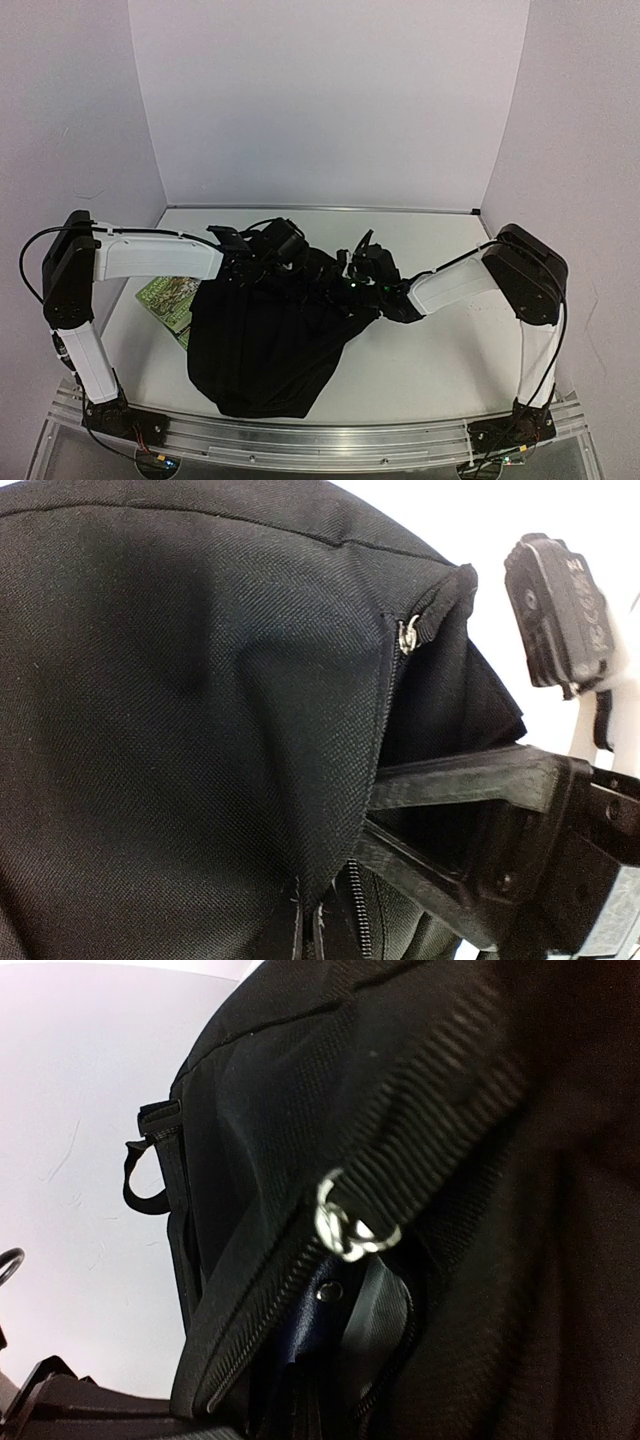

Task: Pack the student bag
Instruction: Place the personal item in the student bag, then zip the student bag at the center of the board.

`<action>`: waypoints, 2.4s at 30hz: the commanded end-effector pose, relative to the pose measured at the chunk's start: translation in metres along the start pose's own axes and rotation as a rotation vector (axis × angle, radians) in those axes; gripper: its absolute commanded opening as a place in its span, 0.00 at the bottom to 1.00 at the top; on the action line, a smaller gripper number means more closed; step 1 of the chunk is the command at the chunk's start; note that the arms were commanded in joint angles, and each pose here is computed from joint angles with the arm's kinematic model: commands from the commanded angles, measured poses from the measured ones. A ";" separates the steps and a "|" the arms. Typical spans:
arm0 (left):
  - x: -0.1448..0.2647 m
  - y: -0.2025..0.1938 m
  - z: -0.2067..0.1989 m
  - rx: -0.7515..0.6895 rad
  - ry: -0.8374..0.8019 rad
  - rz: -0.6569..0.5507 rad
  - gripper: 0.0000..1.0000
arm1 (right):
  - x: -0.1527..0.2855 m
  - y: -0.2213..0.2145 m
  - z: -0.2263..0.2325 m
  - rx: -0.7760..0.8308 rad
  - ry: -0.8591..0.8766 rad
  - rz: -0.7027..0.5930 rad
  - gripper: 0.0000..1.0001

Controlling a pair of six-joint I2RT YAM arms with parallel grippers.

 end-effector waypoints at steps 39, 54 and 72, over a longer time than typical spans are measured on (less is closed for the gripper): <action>-0.004 0.018 -0.039 0.032 -0.390 0.105 0.55 | 0.062 0.091 -0.015 0.321 -0.282 -0.086 0.61; -0.021 0.005 -0.032 0.080 -0.372 0.150 0.54 | 0.028 0.101 -0.028 0.360 -0.300 -0.051 0.38; -0.015 0.016 -0.037 0.072 -0.378 0.106 0.54 | 0.046 0.119 0.003 0.397 -0.289 -0.139 0.21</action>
Point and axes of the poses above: each gripper's point midway between its finger pads, its own x axis back along the fingers, its own z axis along the line the jaws close on, y = z × x, the point moved 4 cm from there along x, back along the fingers, and after that the axes turned 5 degrees about x, right-handed, at the moved point
